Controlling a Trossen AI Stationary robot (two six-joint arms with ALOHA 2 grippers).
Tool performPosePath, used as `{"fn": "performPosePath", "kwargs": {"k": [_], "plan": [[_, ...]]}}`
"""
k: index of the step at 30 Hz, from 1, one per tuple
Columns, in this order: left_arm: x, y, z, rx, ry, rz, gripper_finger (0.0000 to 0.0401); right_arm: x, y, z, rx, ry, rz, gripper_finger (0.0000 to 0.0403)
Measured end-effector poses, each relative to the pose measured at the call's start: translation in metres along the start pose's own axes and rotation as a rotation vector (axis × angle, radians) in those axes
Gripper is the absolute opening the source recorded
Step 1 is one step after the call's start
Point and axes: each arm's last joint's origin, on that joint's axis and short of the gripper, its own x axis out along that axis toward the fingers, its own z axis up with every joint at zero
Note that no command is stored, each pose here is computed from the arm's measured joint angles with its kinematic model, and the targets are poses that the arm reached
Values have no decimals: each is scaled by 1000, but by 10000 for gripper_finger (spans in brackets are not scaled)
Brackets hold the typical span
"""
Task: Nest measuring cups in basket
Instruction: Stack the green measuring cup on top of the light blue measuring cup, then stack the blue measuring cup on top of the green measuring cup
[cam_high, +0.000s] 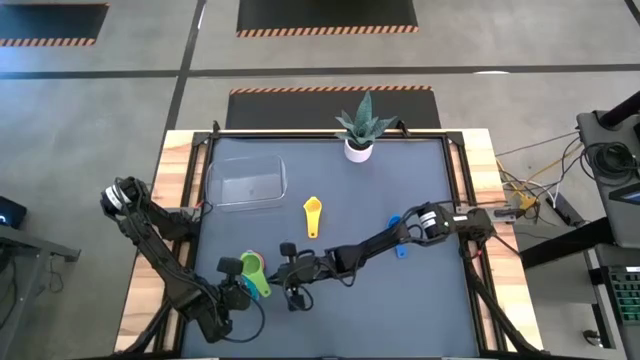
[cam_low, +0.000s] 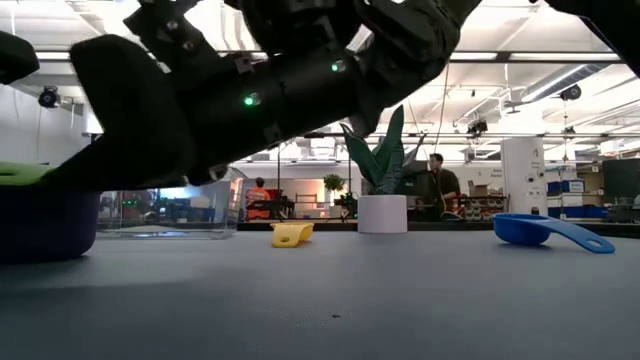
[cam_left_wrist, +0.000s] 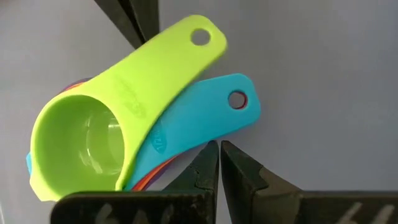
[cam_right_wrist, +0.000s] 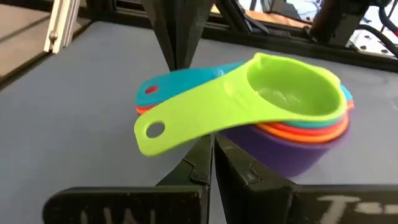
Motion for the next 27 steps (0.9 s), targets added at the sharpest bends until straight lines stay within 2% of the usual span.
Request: {"fn": "performPosePath", "kwargs": {"k": [8, 13, 20, 27], "plan": [[0, 1, 0, -2, 1, 1, 0, 14, 7, 16, 1, -52, 74, 9], [0, 0, 0, -3, 0, 0, 0, 19, 7, 18, -23, 53, 81, 9], [0, 1, 0, -2, 4, 0, 0, 17, 8, 36, -57, 161, 92, 9], [-19, 2, 5, 18, 51, 35, 0, 12, 8, 58, -93, 245, 105, 9]]}}
